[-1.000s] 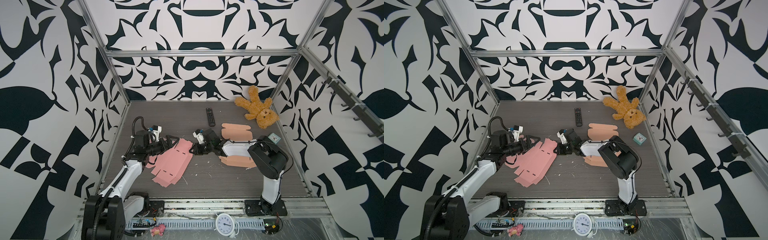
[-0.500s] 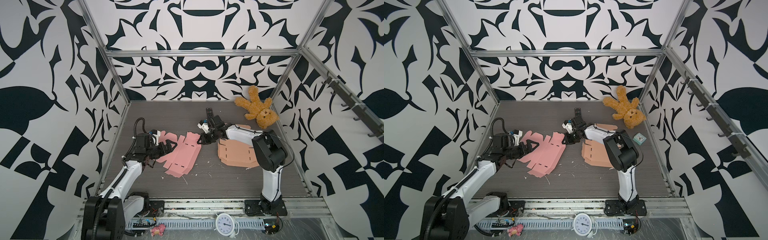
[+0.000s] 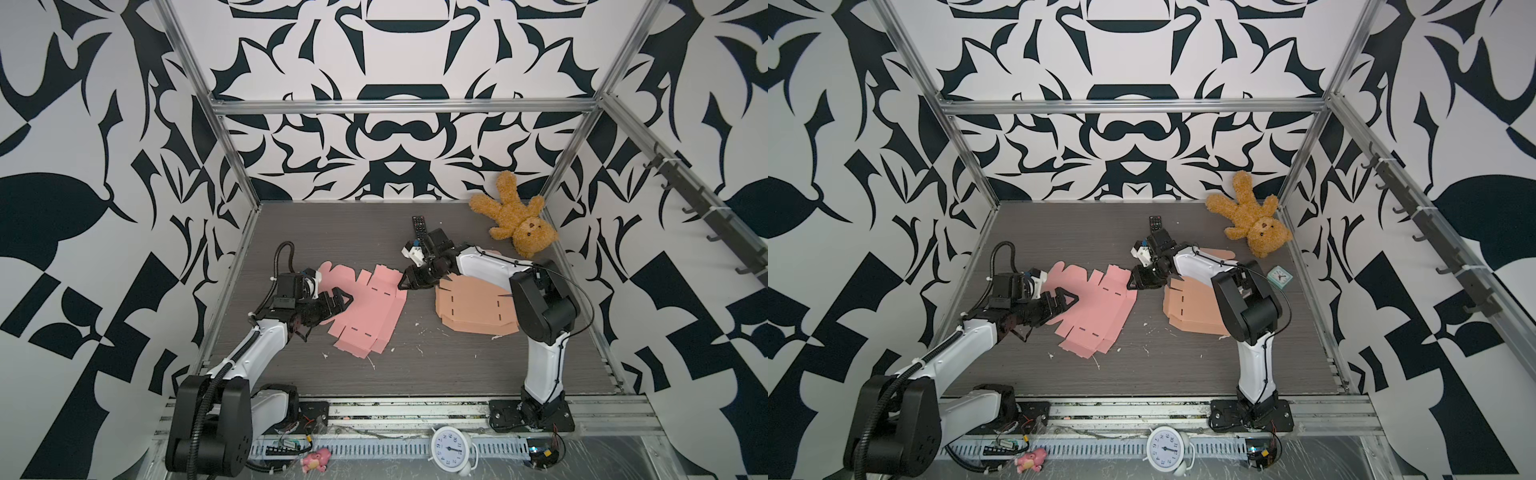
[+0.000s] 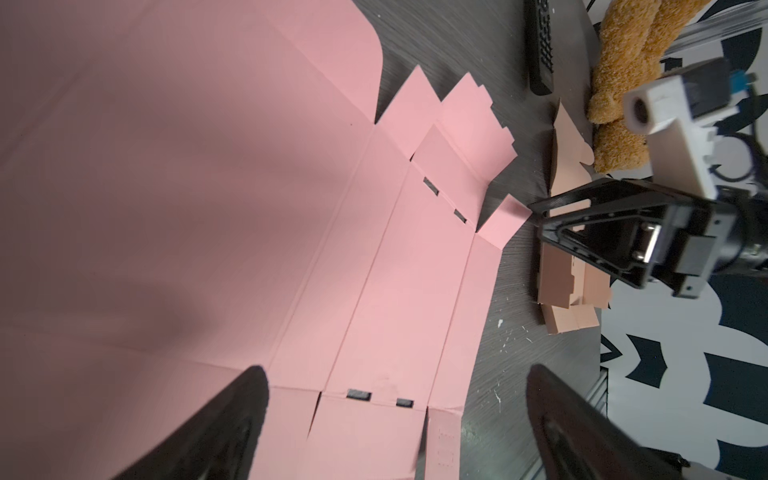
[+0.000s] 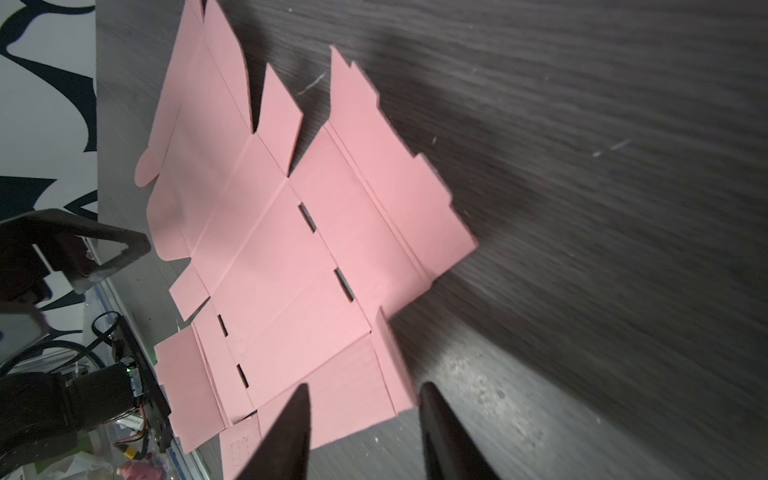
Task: Fold the paper box
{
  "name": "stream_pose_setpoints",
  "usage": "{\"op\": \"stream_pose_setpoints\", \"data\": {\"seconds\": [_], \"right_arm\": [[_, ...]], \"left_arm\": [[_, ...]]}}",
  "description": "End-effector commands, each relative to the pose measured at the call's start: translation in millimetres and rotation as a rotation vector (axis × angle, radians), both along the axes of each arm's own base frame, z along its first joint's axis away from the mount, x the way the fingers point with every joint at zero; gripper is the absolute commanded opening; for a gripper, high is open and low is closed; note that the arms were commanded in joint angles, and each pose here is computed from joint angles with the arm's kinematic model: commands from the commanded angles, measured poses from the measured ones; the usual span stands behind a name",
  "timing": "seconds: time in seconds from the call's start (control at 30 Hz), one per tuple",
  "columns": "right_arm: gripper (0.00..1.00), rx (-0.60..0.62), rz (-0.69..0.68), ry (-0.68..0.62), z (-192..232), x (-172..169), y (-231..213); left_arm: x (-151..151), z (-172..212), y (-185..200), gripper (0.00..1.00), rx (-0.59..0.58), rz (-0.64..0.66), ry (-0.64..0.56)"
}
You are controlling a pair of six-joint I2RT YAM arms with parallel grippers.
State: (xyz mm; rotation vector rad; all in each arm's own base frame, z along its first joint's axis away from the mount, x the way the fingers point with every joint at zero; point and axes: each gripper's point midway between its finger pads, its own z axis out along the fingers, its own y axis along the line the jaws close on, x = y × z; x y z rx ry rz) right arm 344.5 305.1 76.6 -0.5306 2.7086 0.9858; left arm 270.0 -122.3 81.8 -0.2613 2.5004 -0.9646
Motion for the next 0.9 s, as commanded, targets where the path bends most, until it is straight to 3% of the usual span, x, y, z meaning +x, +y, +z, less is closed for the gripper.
{"op": "stream_pose_setpoints", "data": {"seconds": [0.0, 0.2, 0.43, 0.87], "right_arm": [[0.56, 0.012, -0.041, -0.114, 45.4, 1.4, -2.2], [0.65, 0.003, -0.034, -0.170, 67.8, -27.1, 2.5], [0.65, 0.034, -0.028, -0.216, 78.6, -54.7, 10.1], [0.65, 0.000, -0.041, -0.246, 75.0, -71.5, -11.3]], "left_arm": [[-4.6, -11.6, 4.2, 1.00, 0.028, 0.010, 0.023], [-16.3, -18.5, 10.0, 0.99, 0.029, 0.067, 0.048], [-30.1, -27.2, 11.8, 0.99, 0.018, 0.102, 0.082], [-39.8, -34.9, 1.6, 0.99, 0.079, 0.075, 0.112]]}}
